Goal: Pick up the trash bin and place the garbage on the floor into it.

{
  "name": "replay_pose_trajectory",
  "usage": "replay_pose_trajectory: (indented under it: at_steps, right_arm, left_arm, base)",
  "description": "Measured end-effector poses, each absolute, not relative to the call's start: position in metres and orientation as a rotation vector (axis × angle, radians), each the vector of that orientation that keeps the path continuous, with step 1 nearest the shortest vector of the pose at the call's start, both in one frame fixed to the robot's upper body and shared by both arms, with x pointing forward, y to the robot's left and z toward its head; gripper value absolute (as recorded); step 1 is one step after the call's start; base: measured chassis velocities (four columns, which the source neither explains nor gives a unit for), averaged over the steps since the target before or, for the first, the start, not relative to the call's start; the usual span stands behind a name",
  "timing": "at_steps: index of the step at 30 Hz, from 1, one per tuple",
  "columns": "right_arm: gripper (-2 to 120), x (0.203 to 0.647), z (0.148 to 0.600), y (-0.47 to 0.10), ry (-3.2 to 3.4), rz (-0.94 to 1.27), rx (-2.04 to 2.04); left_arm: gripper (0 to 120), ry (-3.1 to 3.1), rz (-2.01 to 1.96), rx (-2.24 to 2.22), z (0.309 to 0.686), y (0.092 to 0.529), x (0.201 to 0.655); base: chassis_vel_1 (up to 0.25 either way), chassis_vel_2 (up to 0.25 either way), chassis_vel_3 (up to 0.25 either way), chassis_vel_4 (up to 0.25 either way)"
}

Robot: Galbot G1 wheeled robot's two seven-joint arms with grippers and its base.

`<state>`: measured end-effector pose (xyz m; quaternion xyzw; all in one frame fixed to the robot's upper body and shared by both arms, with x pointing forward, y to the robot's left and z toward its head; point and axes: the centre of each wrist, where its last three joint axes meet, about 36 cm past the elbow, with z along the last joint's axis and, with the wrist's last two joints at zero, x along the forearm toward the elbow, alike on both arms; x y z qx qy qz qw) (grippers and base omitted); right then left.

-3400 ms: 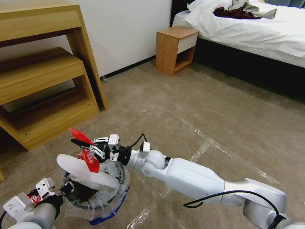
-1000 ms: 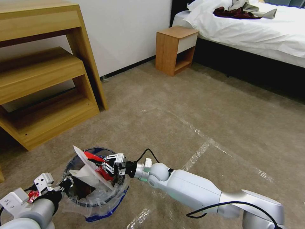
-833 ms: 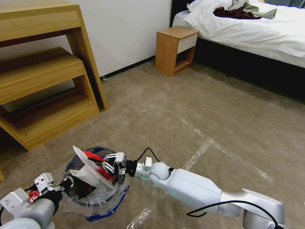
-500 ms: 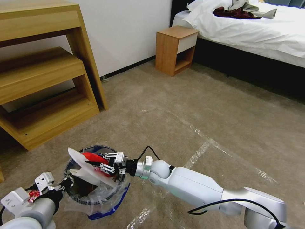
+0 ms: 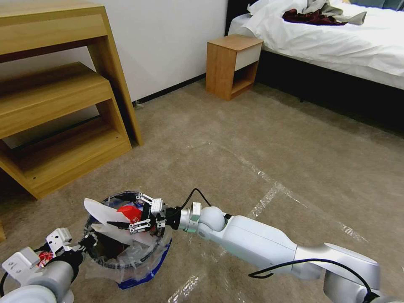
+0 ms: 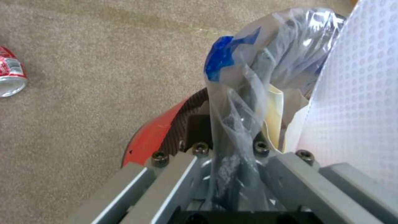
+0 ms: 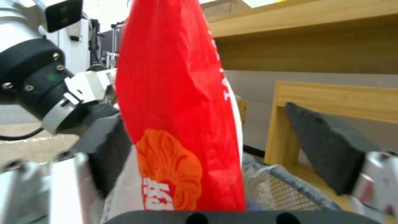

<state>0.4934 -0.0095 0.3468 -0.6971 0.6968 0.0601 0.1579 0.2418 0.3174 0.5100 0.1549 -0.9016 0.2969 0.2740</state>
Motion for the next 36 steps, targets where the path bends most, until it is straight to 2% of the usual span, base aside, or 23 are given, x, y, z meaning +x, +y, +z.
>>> replay_pose_trajectory:
  at_steps: [3, 11, 14, 20, 25, 32, 36]
  right_arm:
    - [99, 0.496, 0.350, -0.009, 2.002, 0.167, -1.979]
    - [100, 0.501, 0.358, -0.009, 2.009, 0.169, -1.949]
    - [100, 0.508, 0.373, -0.011, 1.989, 0.181, -1.915]
    - [100, 0.537, 0.438, -0.030, 1.919, 0.173, -1.789]
    - [100, 0.552, 0.474, -0.051, 1.919, 0.172, -1.683]
    - [100, 0.557, 0.504, -0.084, 1.975, 0.243, -1.512]
    - [100, 0.550, 0.505, -0.104, 2.048, 0.314, -1.409]
  left_arm:
    - [0, -2.423, 0.802, 0.416, 0.510, 0.317, 0.242]
    - [0, -2.424, 0.802, 0.417, 0.510, 0.317, 0.242]
    - [0, -2.423, 0.800, 0.421, 0.509, 0.317, 0.242]
    - [0, -2.427, 0.790, 0.430, 0.512, 0.321, 0.241]
    - [0, -2.428, 0.788, 0.432, 0.514, 0.321, 0.240]
    - [0, -2.428, 0.784, 0.436, 0.516, 0.321, 0.238]
    - [0, -2.427, 0.786, 0.439, 0.516, 0.321, 0.237]
  base:
    - [0.000, 0.000, 0.000, 0.000]
    - [0.000, 0.000, 0.000, 0.000]
    - [0.000, 0.000, 0.000, 0.000]
    - [0.000, 0.000, 0.000, 0.000]
    - [0.000, 0.000, 0.000, 0.000]
    - [0.000, 0.000, 0.000, 0.000]
    - [0.000, 0.000, 0.000, 0.000]
